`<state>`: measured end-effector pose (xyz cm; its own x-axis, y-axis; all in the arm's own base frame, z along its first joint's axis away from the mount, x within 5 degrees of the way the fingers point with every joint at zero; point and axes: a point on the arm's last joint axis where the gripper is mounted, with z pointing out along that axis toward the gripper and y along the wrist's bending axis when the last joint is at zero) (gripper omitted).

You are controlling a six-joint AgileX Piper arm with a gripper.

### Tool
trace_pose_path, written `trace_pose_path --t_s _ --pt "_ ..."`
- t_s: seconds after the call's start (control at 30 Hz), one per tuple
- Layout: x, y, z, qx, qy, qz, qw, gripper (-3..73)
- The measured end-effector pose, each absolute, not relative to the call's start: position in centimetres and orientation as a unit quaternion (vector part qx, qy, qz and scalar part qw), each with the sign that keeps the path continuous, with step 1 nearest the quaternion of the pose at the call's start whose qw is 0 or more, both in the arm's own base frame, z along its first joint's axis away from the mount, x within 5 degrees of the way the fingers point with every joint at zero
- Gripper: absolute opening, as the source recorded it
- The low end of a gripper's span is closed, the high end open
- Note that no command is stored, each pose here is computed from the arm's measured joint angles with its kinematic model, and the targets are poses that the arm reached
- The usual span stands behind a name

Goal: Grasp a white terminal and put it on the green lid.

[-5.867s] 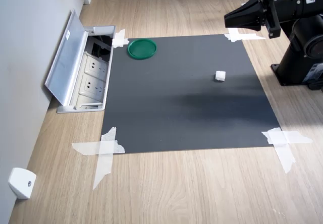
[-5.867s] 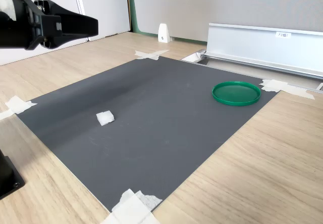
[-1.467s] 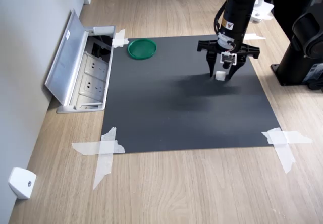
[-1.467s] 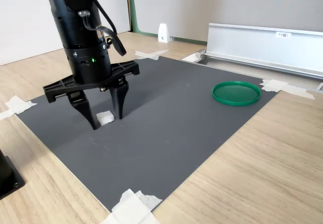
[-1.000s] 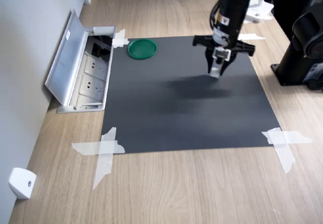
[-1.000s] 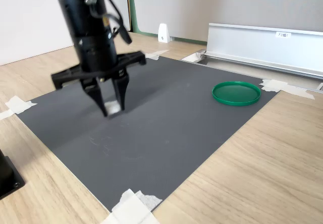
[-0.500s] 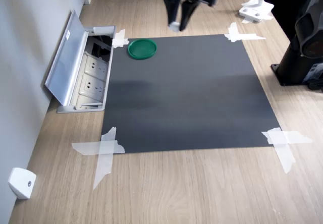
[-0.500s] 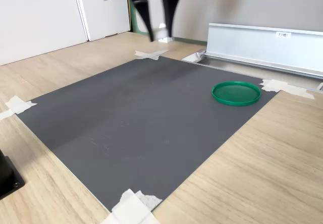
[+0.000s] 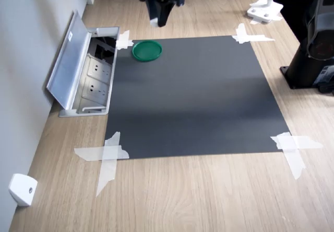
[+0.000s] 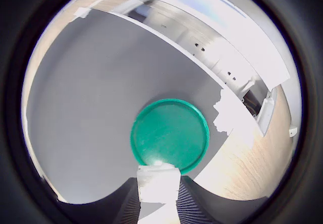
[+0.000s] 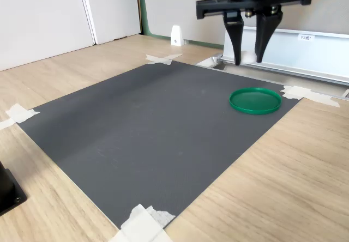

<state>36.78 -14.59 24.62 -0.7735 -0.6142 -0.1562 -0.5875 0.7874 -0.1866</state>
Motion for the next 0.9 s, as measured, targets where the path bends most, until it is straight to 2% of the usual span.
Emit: trace_pose_path --t_s 0.23,0.43,0.67,0.77,0.9 --pt "38.2 -15.3 21.1 -0.314 0.943 -0.06 0.089 26.8" --pt "38.8 -15.6 19.9 -0.311 0.944 -0.063 0.094 26.8" --pt "39.0 -15.6 18.9 -0.315 0.943 -0.056 0.088 26.9" --pt "39.1 -15.6 18.6 -0.315 0.944 -0.053 0.085 32.3" --pt "39.1 -15.6 18.5 -0.314 0.944 -0.051 0.086 47.8"
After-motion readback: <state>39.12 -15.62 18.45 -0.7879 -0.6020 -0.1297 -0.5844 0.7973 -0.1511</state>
